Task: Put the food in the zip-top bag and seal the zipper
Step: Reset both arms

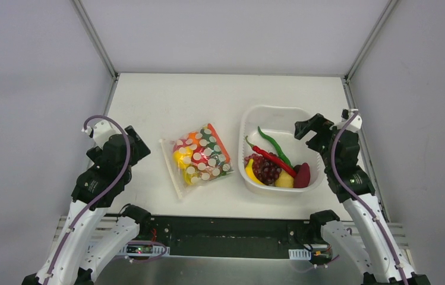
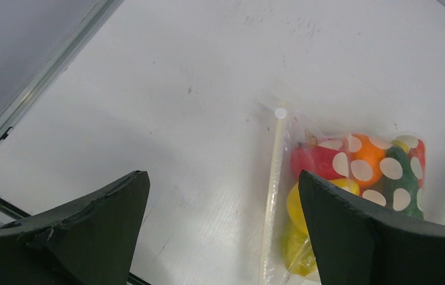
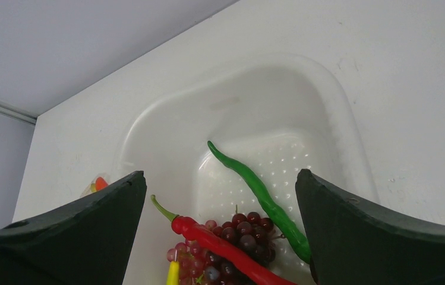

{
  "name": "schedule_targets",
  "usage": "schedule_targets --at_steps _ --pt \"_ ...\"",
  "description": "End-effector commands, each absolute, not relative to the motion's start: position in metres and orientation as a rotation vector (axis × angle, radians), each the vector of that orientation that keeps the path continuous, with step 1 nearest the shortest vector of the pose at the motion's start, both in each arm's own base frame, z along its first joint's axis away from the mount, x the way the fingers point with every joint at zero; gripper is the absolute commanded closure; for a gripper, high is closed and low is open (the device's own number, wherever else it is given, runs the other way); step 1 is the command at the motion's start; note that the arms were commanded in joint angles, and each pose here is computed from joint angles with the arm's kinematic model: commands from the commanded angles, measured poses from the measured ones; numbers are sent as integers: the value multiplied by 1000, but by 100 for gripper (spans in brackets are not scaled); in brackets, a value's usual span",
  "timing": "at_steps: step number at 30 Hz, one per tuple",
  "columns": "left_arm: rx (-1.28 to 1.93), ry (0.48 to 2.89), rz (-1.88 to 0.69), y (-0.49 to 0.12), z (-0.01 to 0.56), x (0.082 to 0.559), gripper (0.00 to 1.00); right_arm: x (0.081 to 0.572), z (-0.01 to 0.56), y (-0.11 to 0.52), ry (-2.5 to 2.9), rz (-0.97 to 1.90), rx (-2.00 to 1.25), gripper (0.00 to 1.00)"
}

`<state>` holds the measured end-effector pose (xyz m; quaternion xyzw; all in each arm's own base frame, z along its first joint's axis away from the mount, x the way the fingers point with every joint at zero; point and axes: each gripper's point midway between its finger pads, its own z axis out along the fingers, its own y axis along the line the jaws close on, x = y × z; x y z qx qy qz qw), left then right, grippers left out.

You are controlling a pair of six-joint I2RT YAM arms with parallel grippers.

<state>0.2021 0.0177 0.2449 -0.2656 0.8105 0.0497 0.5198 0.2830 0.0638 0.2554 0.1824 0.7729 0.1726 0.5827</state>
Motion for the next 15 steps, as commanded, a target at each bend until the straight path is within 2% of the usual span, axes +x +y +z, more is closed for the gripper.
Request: schedule_targets --at_steps 1,15 --pt "-699 1889 209 36 253 195 0 276 253 55 1781 388 480 0" --pt "-670 1889 228 38 255 197 0 274 253 59 1790 405 455 0"
